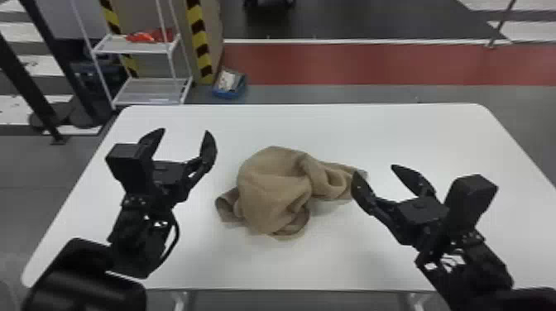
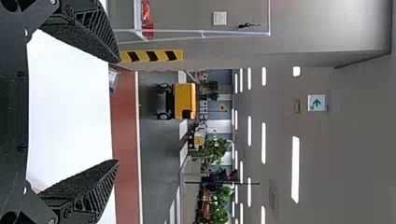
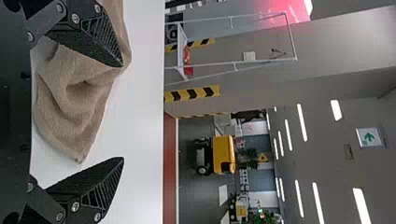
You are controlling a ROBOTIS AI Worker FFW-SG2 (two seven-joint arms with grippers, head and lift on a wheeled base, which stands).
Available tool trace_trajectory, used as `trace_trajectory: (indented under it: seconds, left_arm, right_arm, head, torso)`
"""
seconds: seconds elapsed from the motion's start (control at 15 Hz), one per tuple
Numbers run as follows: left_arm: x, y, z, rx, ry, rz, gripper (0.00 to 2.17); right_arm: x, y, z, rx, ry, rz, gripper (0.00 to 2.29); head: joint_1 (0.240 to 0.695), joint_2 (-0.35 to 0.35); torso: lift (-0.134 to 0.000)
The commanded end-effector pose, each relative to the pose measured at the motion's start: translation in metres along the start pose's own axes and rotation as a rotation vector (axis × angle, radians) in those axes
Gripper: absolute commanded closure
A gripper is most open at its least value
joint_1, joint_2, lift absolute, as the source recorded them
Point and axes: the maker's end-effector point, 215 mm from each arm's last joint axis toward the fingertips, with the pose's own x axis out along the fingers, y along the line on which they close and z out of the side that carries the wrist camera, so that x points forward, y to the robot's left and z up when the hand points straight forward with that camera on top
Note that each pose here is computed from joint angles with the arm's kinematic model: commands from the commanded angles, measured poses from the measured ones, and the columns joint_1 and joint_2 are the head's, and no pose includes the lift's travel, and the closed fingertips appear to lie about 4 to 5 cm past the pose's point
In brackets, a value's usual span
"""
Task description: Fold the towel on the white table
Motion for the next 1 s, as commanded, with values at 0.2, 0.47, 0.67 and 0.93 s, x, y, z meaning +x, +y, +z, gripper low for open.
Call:
trace_trajectory:
  seconds: [0.2,0.47,0.67,0.93]
  left_arm:
    - [-0.002,-0.005,-0.005,0.002,0.008,-0.009,0.14]
    - [-0.004,-0.004,-0.002,0.008,0.004,-0.010,0.14]
    - [-0.004,-0.006,-0.002,0.007,0.004,-0.013,0.14]
    - [-0.005,-0.009,0.003,0.006,-0.005,-0.018,0.14]
  right_arm:
    - [0.043,0.034,-0.027,-0.041,0.044,0.061,0.22]
    - [0.056,0.031,-0.057,-0.081,0.120,0.061,0.27]
    - [0.056,0.027,-0.078,-0.055,0.191,0.095,0.30]
    - [0.051,0.027,-0.113,-0.023,0.334,0.130,1.64]
  head:
    - [0.695,0.112]
    - [0.695,0.124]
    - [0.695,0.124]
    - [0.695,0.124]
  torso:
    - [-0.120]
    - [-0.120]
    - [-0.120]
    - [-0.120]
